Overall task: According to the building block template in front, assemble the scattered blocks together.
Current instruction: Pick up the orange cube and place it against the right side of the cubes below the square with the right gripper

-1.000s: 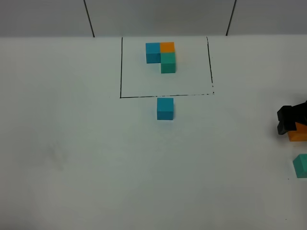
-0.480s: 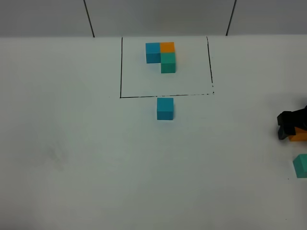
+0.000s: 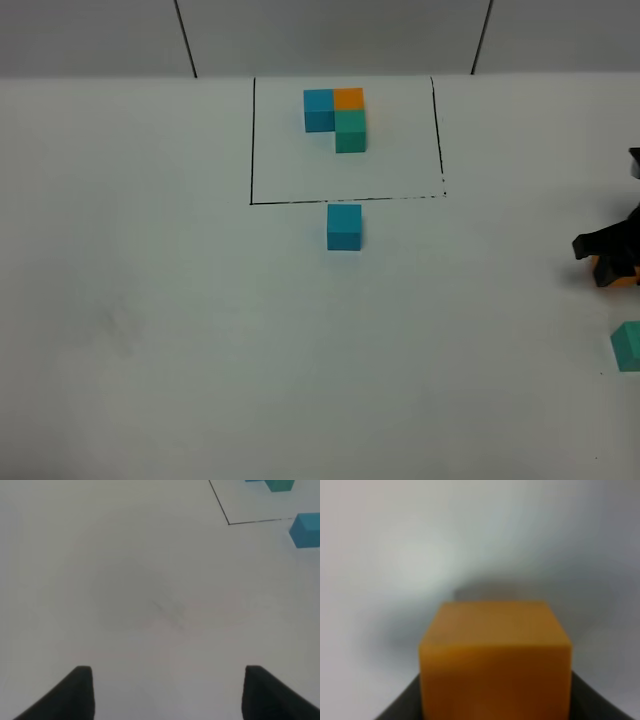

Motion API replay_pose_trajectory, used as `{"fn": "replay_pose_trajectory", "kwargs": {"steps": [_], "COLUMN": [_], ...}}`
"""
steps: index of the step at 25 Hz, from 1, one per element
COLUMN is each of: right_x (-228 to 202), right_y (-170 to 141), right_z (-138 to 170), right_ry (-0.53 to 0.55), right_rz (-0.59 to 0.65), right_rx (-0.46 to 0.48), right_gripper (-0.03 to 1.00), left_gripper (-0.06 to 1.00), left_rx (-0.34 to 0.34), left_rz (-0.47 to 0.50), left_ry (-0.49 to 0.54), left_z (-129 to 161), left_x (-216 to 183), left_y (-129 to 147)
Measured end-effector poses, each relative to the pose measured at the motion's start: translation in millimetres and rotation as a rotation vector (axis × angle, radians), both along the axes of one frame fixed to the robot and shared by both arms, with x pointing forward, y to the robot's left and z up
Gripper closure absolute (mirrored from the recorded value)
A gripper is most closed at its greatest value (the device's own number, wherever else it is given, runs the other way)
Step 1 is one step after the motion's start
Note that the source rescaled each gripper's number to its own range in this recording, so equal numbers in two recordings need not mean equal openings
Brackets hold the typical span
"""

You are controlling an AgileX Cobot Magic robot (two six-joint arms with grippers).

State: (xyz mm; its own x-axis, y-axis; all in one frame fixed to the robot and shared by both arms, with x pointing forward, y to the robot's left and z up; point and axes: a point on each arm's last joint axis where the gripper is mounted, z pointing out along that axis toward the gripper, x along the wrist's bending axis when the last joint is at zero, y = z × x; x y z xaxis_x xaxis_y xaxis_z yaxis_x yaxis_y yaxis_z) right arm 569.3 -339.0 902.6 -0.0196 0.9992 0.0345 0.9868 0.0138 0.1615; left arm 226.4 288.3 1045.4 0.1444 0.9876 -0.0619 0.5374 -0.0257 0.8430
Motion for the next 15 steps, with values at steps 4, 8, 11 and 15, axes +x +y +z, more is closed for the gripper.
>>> {"fn": "replay_pose_trajectory", "kwargs": {"steps": [4, 8, 11, 15], "right_x": [19.3, 34.9, 45.8, 61.1], "right_y": [46.9, 96.1, 126.4, 159.5], "right_z": [23.8, 48.5, 58.3, 49.4], "right_ry": [-0.001, -0.073, -0.087, -0.003], "right_rz": [0.360, 0.748, 0.931, 1.109], "right_rx": [-0.029, -0.112, -0.175, -0.251], "right_gripper": [0.95, 0.95, 0.95, 0.95], "left_gripper": [0.58, 0.58, 0.58, 0.58], "left_rx": [0.000, 0.000, 0.000, 0.000], "left_rz": [0.000, 0.000, 0.000, 0.000], "left_ry": [0.000, 0.000, 0.000, 0.000], "left_z": [0.0, 0.0, 0.0, 0.0], "left_x": [0.0, 0.0, 0.0, 0.0], "left_y": [0.0, 0.0, 0.0, 0.0]}}
